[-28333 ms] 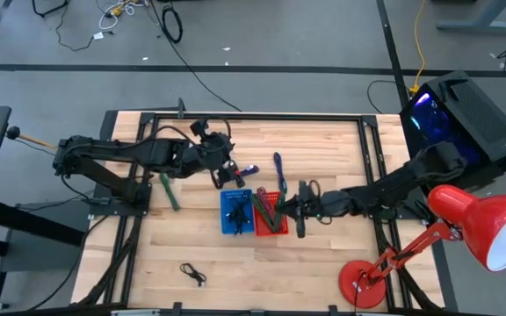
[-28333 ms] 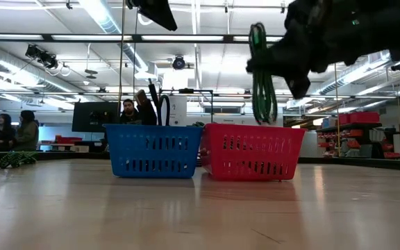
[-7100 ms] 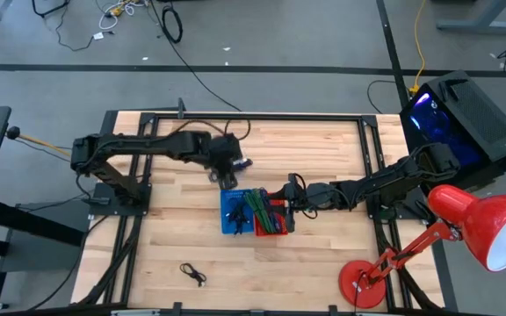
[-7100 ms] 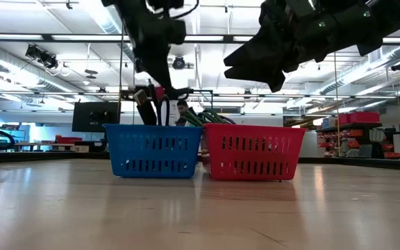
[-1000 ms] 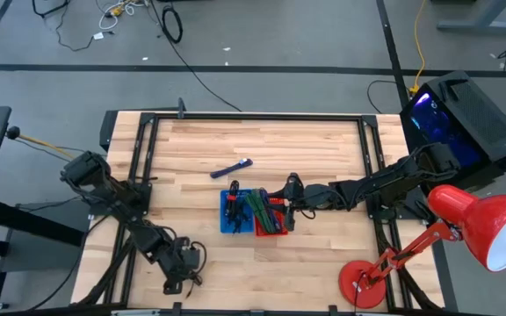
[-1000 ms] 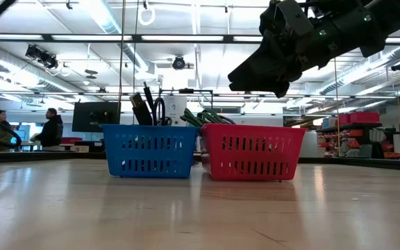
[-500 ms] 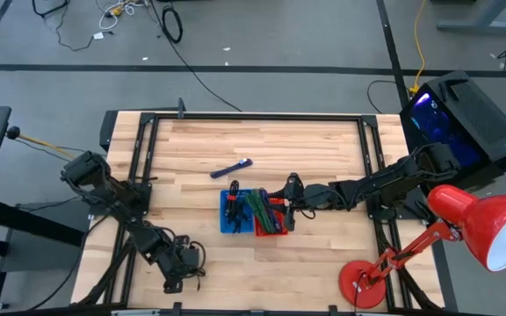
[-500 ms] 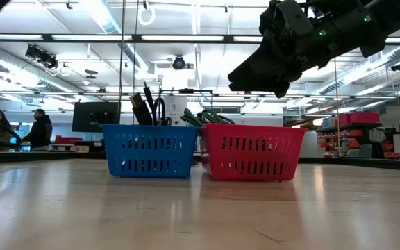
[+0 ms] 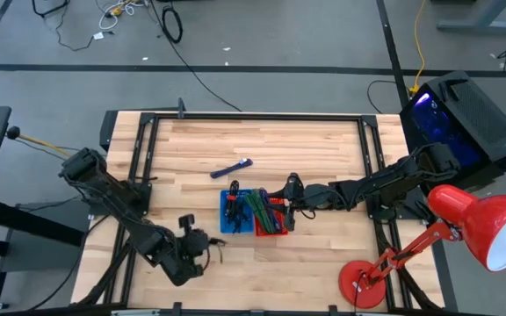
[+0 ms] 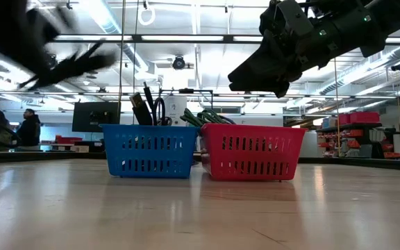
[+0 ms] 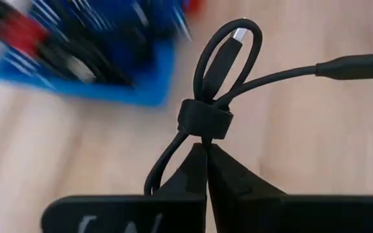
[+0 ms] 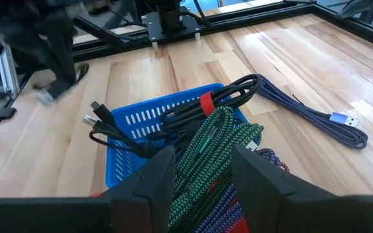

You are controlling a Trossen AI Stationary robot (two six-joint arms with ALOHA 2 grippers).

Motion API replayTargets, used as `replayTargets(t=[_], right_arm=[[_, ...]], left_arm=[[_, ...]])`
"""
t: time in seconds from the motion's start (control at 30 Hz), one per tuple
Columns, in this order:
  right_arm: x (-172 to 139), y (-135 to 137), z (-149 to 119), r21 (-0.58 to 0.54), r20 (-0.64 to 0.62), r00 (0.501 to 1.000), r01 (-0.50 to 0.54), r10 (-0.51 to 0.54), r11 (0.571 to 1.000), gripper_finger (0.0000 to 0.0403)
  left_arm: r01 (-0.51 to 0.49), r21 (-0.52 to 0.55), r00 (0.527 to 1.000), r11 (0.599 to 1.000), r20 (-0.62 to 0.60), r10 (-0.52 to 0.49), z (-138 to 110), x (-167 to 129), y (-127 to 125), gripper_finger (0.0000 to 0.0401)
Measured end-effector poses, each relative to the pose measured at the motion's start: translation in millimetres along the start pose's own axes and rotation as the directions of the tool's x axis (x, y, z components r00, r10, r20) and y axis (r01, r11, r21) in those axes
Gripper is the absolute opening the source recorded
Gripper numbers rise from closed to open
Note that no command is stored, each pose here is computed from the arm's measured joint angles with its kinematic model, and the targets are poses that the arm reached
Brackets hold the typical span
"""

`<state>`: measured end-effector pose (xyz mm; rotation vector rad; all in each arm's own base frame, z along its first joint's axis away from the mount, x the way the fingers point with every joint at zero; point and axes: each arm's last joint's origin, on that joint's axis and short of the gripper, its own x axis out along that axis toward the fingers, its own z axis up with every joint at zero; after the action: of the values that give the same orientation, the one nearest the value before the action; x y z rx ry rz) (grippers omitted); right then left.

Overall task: Pick & Place USB Port
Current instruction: Put the black USB cable into the blue basket

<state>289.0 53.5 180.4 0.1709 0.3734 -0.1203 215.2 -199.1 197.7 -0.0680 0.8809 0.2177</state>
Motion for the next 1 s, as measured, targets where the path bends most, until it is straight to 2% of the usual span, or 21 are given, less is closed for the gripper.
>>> replayTargets(t=[0.1, 0.23, 0.43, 0.57, 0.8, 1.0], right_arm=[[0.0, 0.0, 0.0, -0.007, 0.000, 1.000, 0.000, 0.000, 1.000, 0.0155], [0.0, 0.0, 0.1, -0.018, 0.000, 1.000, 0.000, 0.000, 1.000, 0.0155], [-0.1, -0.1, -0.3, -0.020, -0.003, 1.000, 0.001, -0.001, 1.000, 0.0155], [-0.1, -0.2, -0.4, -0.027, -0.005, 1.000, 0.001, -0.001, 1.000, 0.0155], [-0.1, -0.4, -1.1, -0.038, -0.012, 1.000, 0.003, -0.003, 0.999, 0.0155], [-0.1, -0.6, -2.1, -0.051, -0.021, 1.000, 0.005, -0.006, 0.999, 0.0155]], left_arm=[[-0.095, -0.008, 0.991, 0.995, 0.093, 0.096, 12.7, -8.4, 5.0, 0.0001], [-0.245, 0.007, 0.953, 0.970, 0.184, 0.239, 20.1, -8.3, 17.5, 0.0001], [-0.373, -0.041, 0.906, 0.927, 0.200, 0.374, 21.2, 10.3, 45.4, 0.0000], [-0.348, -0.082, 0.913, 0.934, 0.196, 0.357, 22.5, 26.9, 61.8, 0.0000], [-0.147, -0.119, 0.928, 0.982, 0.328, 0.178, 43.8, 44.1, 76.8, 0.0000], [-0.054, -0.209, 0.944, 0.977, 0.308, 0.118, 46.9, 65.2, 101.4, 0.0000]])
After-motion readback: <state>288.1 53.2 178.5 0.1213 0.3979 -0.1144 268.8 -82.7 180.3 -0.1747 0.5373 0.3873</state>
